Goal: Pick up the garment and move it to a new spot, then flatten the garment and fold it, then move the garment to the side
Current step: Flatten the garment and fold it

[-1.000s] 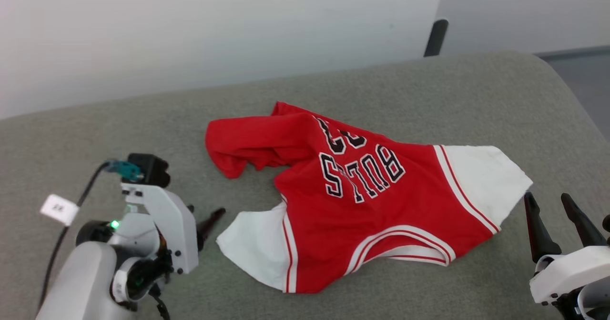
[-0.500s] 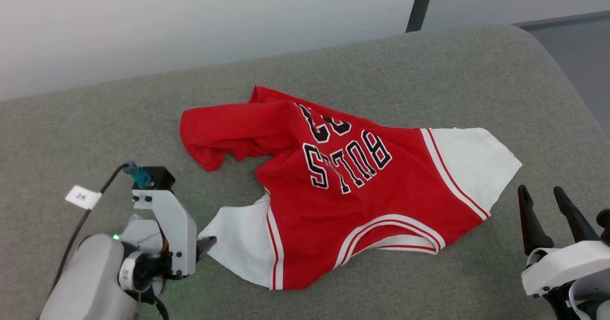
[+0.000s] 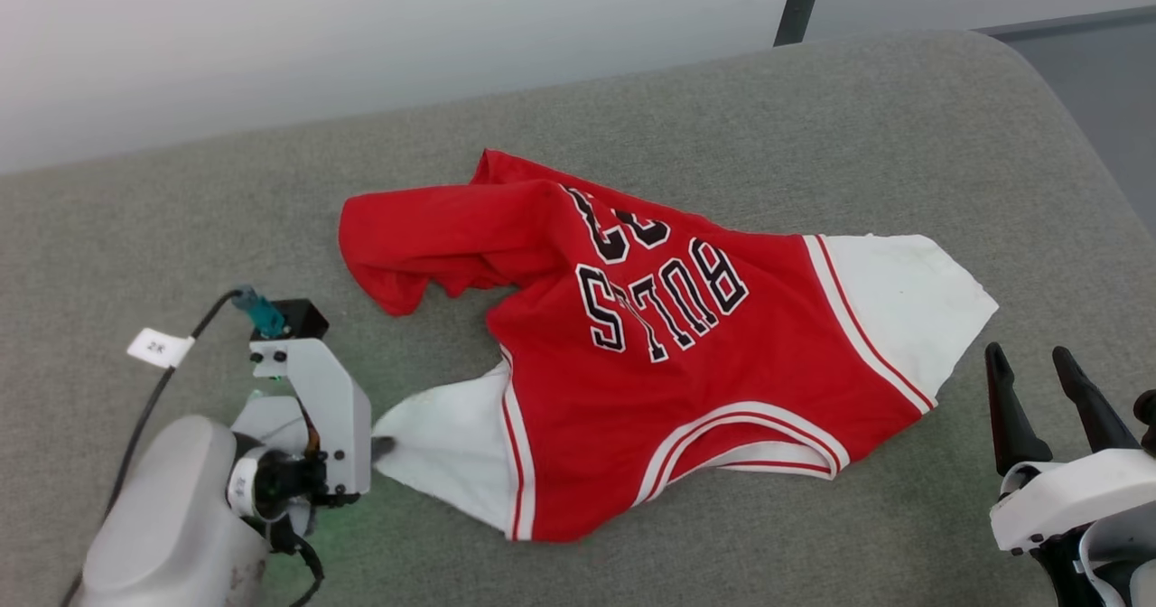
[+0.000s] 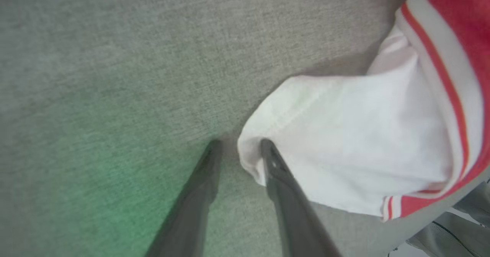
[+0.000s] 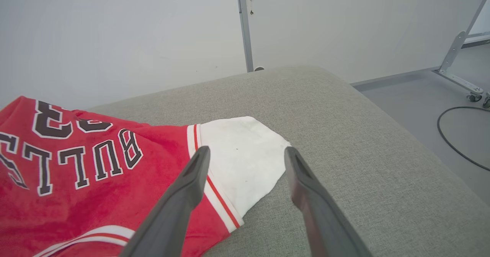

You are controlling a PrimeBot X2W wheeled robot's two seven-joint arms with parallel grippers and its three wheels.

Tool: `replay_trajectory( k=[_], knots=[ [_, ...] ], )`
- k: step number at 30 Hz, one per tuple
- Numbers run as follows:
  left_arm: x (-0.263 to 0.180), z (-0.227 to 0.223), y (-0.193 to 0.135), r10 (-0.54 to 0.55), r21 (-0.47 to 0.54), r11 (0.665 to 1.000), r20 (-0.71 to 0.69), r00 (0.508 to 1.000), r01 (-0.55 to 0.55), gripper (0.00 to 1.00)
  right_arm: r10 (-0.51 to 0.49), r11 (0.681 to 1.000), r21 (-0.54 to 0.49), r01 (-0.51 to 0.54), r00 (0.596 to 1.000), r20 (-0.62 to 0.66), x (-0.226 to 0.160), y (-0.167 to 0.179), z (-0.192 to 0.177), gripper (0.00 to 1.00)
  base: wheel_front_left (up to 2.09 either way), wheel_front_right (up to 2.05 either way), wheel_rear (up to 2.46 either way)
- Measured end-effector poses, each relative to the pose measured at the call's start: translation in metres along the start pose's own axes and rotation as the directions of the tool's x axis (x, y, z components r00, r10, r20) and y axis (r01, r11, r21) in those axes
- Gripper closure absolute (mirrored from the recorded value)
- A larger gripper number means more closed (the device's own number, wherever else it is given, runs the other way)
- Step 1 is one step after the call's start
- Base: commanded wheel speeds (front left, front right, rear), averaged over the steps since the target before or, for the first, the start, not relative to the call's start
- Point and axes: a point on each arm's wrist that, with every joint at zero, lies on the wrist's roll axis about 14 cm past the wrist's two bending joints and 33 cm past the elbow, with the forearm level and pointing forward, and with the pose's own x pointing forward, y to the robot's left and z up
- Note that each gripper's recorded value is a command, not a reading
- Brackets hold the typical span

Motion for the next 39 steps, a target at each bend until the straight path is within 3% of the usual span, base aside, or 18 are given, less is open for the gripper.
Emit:
replay_trajectory(
  k=[10, 19, 26, 39],
  knots=[
    [-0.007, 0.004, 0.015, 0.041, -0.032, 0.999, 0.008, 0.999, -0.041, 1.0, 0.009, 1.0, 0.008, -0.009, 1.0, 0.006, 0.007, 0.002, -0.001, 0.0, 0.0, 0.0, 0.0],
    [-0.045, 0.005, 0.084, 0.213, -0.076, 0.975, 0.035, 0.977, -0.209, 1.0, 0.025, 1.0, 0.009, -0.025, 1.0, 0.005, 0.012, 0.007, 0.0, 0.0, 0.0, 0.0, 0.0],
    [-0.066, -0.014, 0.113, 0.286, -0.143, 0.949, 0.023, 0.958, -0.28, 1.0, 0.045, 0.999, 0.007, -0.045, 0.999, -0.003, 0.016, 0.013, 0.0, 0.0, 0.0, 0.0, 0.0],
    [-0.079, -0.064, 0.131, 0.335, -0.24, 0.912, -0.038, 0.942, -0.334, 1.0, 0.071, 0.997, -0.001, -0.071, 0.997, -0.018, 0.019, 0.023, 0.0, 0.0, 0.0, 0.0, 0.0]
  ],
)
